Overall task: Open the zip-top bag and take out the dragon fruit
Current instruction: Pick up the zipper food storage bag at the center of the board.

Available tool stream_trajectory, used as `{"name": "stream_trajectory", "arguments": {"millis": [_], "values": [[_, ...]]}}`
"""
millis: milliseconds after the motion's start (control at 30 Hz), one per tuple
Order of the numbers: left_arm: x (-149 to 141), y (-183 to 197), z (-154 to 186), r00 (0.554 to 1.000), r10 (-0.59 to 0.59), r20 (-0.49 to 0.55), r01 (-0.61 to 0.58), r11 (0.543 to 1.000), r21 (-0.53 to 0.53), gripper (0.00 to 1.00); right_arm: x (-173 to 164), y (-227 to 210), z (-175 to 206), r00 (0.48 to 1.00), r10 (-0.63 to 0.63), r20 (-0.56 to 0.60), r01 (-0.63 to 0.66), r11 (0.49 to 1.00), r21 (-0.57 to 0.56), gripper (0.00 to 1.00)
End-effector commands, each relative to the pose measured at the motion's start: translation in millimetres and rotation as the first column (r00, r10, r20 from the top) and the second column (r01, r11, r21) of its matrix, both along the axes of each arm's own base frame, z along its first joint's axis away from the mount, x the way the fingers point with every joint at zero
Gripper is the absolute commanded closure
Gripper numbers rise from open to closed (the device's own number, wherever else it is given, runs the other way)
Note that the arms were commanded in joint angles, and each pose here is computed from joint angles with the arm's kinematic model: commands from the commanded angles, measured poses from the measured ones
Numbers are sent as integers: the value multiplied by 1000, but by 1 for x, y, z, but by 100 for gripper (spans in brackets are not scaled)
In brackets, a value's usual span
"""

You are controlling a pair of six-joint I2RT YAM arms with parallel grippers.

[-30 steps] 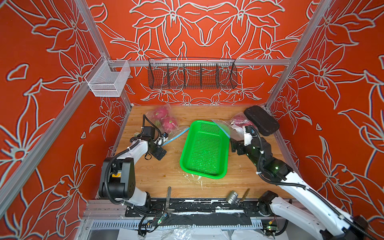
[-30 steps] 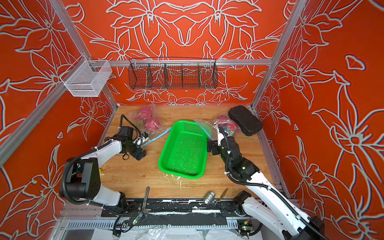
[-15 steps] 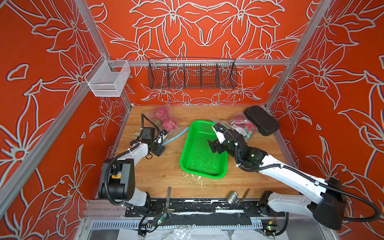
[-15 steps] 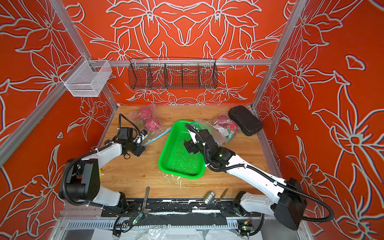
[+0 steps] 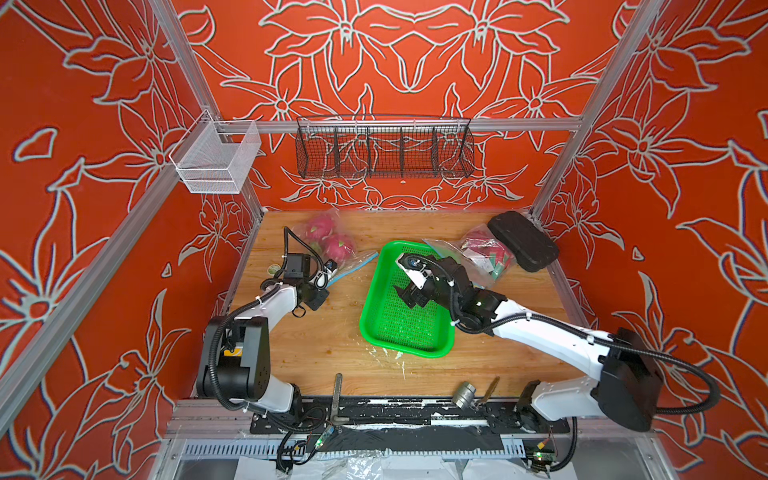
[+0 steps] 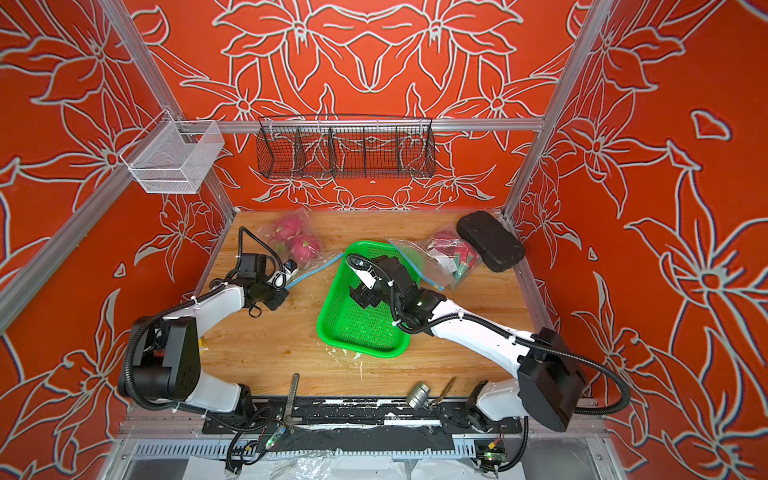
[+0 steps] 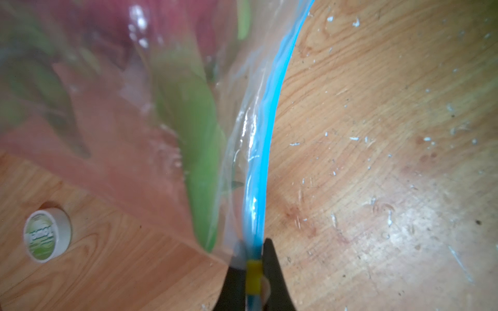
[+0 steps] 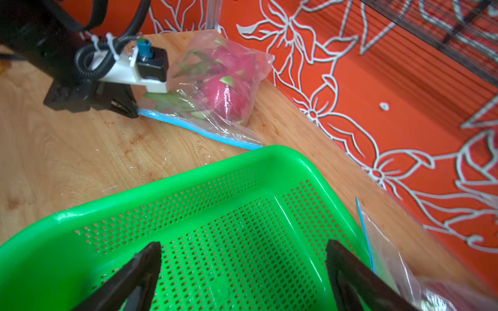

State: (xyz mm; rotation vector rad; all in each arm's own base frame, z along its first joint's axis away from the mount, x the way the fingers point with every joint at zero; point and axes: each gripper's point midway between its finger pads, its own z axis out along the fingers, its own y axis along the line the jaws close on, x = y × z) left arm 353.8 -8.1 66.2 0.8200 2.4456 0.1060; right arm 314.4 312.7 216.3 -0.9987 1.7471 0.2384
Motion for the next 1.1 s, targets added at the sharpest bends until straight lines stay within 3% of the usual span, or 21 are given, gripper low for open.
{"name": "stream_trajectory", "arguments": {"millis": [0,267,467,733,1067], "values": [[-5,-4,35,999,-11,42,12,1000,-16,100,-3,36,27,974,184,135,-187,982,5,3],[-25,-12,96,996,3,85,4,997,-79,100,-29,88,34,856,469,220,-457,883,-103,3],[-33,-3,132,985,73,154,-64,996,-66,100,-37,113,30,804,566,184,-540,823,-176,3],[-51,-5,162,970,96,221,-77,993,-94,100,-56,142,10,743,664,87,-651,747,-134,7],[-56,-1,161,971,135,197,-117,988,-100,100,-31,178,-19,814,559,159,-557,828,-58,11]]}}
